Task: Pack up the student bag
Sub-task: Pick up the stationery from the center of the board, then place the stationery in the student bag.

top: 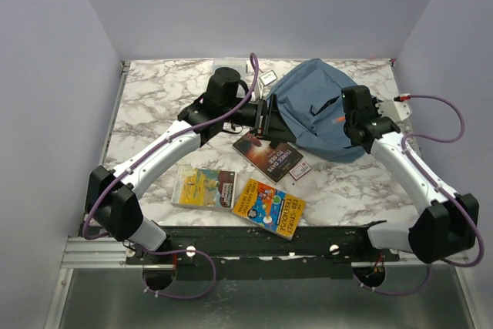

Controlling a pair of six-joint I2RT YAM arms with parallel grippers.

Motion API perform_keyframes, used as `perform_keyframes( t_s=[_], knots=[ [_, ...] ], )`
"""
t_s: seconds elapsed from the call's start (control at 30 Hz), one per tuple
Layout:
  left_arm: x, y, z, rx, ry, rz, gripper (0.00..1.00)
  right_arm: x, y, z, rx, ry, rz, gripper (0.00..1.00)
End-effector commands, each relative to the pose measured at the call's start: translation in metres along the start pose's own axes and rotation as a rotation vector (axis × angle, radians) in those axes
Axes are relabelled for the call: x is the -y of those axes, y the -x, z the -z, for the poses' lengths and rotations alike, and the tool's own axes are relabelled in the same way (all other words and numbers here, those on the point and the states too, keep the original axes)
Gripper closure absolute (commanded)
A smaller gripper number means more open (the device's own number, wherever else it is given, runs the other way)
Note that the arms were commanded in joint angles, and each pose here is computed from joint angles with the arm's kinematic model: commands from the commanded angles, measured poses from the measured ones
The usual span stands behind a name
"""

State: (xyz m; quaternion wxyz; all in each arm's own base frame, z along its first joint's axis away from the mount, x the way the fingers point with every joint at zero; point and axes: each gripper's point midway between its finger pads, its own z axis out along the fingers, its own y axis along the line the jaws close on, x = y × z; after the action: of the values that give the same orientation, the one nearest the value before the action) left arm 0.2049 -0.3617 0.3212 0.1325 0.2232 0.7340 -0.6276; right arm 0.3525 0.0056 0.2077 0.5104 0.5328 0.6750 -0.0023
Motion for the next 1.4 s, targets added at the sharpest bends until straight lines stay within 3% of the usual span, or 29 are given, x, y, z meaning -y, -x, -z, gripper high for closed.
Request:
perform_keyframes(
  t_s=[0.0,0.47,0.97,1.17,1.37],
  knots=[
    [0.000,0.001,-0.001,0.003,-0.009,-0.024,0.21,-0.016,0.014,-0.035,0.105,-0.038,-0.049,1.00],
    [-0.012,0.000,-0.006,-0.014,-0.001,0.009,0.22,-0.037,-0.041,-0.119,-0.027,-0.058,-0.162,1.00],
    [-0.007,0.000,-0.004,-0.008,-0.006,-0.002,0.22,-0.060,-0.075,-0.139,-0.160,0.014,-0.327,1.00],
    [-0.003,0.000,-0.002,-0.010,-0.014,-0.005,0.22,-0.074,-0.124,-0.139,-0.382,0.053,-0.377,1.00],
    [-0.001,0.000,-0.002,-0.007,-0.015,-0.011,0.21,-0.090,-0.147,-0.121,-0.527,0.235,-0.484,0.99]
  ],
)
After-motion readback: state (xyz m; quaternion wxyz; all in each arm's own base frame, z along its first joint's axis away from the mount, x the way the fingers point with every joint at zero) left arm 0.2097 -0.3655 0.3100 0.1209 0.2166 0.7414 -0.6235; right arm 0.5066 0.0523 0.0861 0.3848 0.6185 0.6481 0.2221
